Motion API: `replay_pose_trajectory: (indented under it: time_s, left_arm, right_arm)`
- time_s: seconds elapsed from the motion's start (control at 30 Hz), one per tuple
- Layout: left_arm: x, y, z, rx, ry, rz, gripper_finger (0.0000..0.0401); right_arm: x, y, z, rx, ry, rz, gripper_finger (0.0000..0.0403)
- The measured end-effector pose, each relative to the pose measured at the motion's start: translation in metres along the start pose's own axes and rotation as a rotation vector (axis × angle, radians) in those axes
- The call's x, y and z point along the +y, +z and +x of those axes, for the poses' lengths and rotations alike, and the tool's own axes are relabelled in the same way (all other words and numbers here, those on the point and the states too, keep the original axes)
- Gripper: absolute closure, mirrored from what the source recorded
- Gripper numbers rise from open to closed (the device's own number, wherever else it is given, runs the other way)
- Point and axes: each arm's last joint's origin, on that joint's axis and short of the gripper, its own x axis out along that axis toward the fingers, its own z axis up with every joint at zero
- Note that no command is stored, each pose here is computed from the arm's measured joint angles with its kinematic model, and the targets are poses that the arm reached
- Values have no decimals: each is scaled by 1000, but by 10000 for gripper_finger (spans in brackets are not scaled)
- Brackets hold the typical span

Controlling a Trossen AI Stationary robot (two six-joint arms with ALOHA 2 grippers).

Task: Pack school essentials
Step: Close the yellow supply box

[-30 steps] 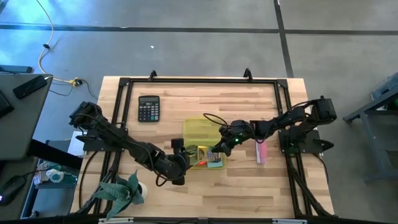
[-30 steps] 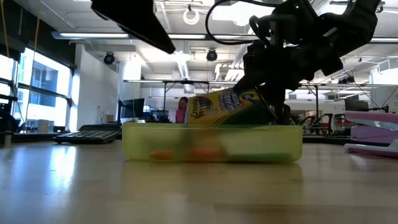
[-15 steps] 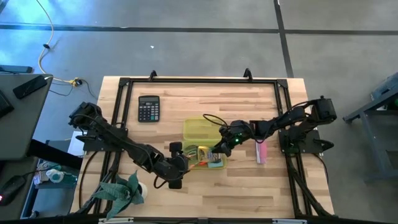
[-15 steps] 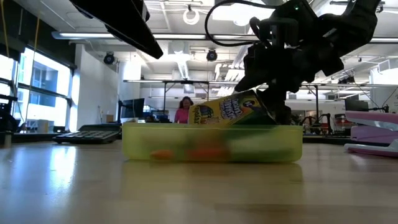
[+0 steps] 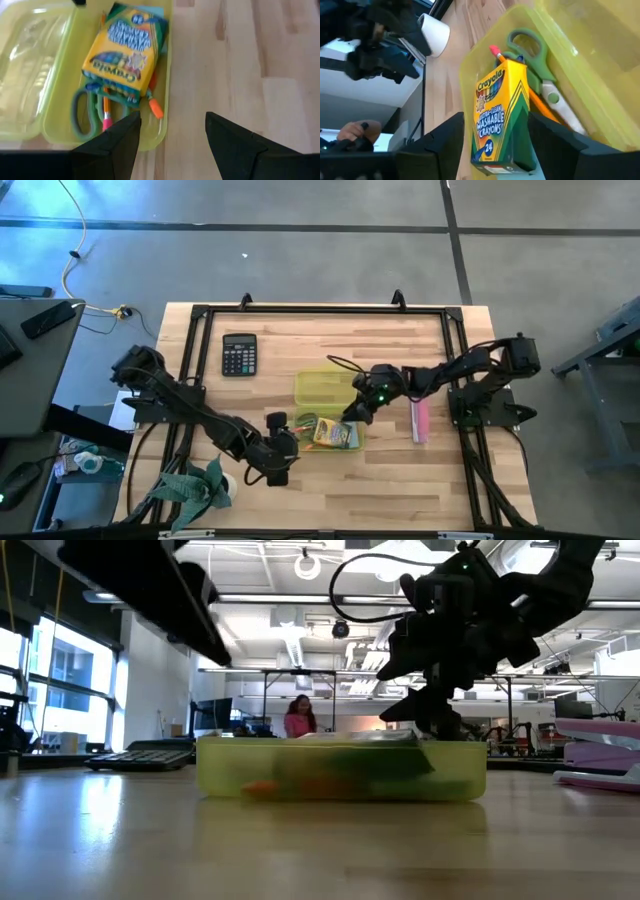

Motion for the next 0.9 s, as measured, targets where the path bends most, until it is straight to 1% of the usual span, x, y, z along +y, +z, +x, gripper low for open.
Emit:
replay_pose_trajectory:
  time_s: [0.2,0.43,0.53,0.8,0.9]
  left_arm:
    - [-1,-14,14,25,-9,-17,190]
    - [-5,-23,27,69,11,-46,190]
    - [-6,-27,33,90,23,-60,190]
    - [-9,-32,42,107,39,-69,190]
    - [-10,-32,42,104,42,-70,190]
  right_arm:
    - [4,12,-12,-57,20,-72,194]
    - [11,33,-40,-175,31,-135,194]
    - [10,41,-54,-222,15,-153,194]
    - [-6,64,-87,-358,-82,-193,194]
    - [-13,75,-96,-358,-149,-177,195]
